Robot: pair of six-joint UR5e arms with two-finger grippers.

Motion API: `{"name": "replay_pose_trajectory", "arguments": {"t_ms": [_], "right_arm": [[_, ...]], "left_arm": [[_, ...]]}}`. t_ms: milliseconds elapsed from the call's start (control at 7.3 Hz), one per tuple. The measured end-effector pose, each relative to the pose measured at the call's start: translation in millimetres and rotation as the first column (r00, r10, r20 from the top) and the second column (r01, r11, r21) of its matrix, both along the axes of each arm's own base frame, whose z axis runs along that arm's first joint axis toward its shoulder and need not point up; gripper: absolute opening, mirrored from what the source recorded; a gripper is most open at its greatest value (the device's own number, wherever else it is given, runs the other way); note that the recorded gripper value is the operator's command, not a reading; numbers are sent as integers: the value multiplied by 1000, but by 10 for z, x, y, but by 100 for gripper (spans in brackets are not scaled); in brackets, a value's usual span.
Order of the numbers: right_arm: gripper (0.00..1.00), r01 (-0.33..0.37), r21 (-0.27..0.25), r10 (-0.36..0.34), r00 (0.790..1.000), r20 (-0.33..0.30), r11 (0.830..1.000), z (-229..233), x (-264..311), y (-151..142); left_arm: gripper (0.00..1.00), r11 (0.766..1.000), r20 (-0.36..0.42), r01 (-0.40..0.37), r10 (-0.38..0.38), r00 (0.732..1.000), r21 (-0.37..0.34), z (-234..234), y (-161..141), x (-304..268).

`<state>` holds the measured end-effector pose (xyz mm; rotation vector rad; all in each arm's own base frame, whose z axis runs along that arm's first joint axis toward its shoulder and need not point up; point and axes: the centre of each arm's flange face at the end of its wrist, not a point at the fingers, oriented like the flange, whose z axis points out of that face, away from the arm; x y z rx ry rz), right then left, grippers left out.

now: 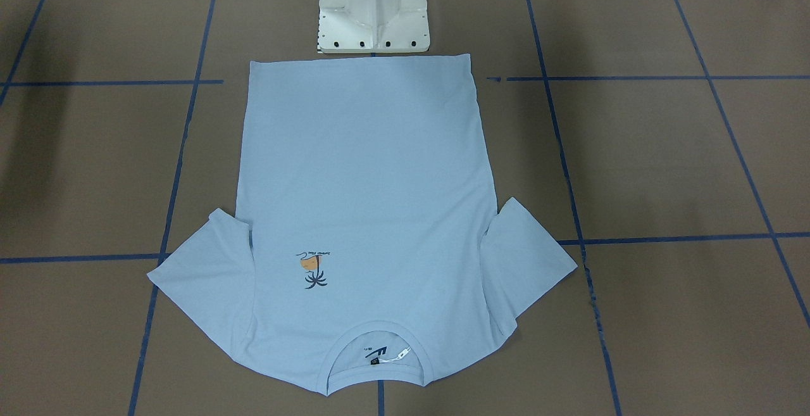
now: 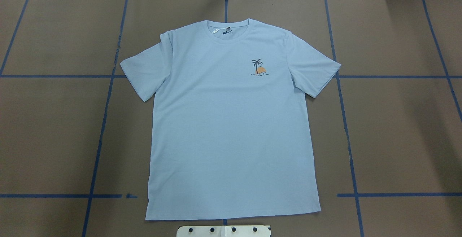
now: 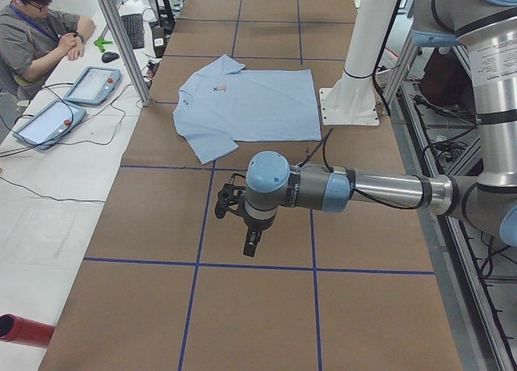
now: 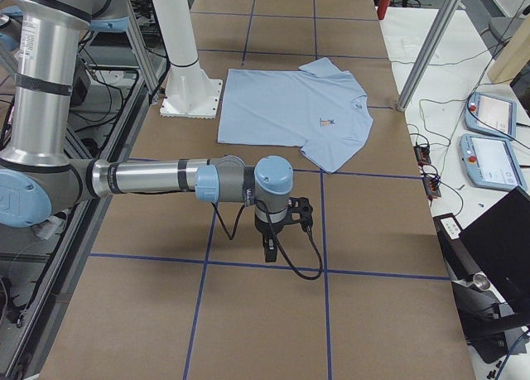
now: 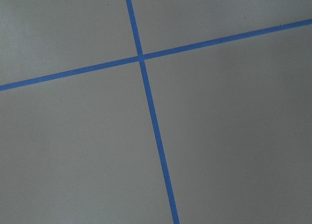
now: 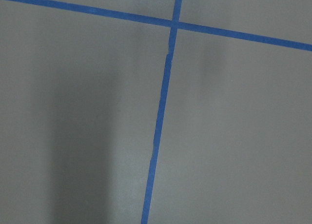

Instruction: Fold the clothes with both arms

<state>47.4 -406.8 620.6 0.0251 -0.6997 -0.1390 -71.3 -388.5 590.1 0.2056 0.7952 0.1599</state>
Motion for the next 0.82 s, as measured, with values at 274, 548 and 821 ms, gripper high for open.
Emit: {"name": "replay_pose_trajectory", "arguments": {"t_ms": [274,548,821], "right_arm": [[100,0,14,0,1000,1,1000,-63,-6,-56],[100,-1,65,1,1000,5,998,-285,-15,-237],[100,13,178,-15,1000,7,984,-751,-107,-668]], "left_arm": [[100,1000,2,-1,1,1000,28,-115,-58,-2],[100,998,6,-1,0,1000,70,-250,-143,-4],[100,986,14,1,-3,1000,164,-498,-387,-2]]}}
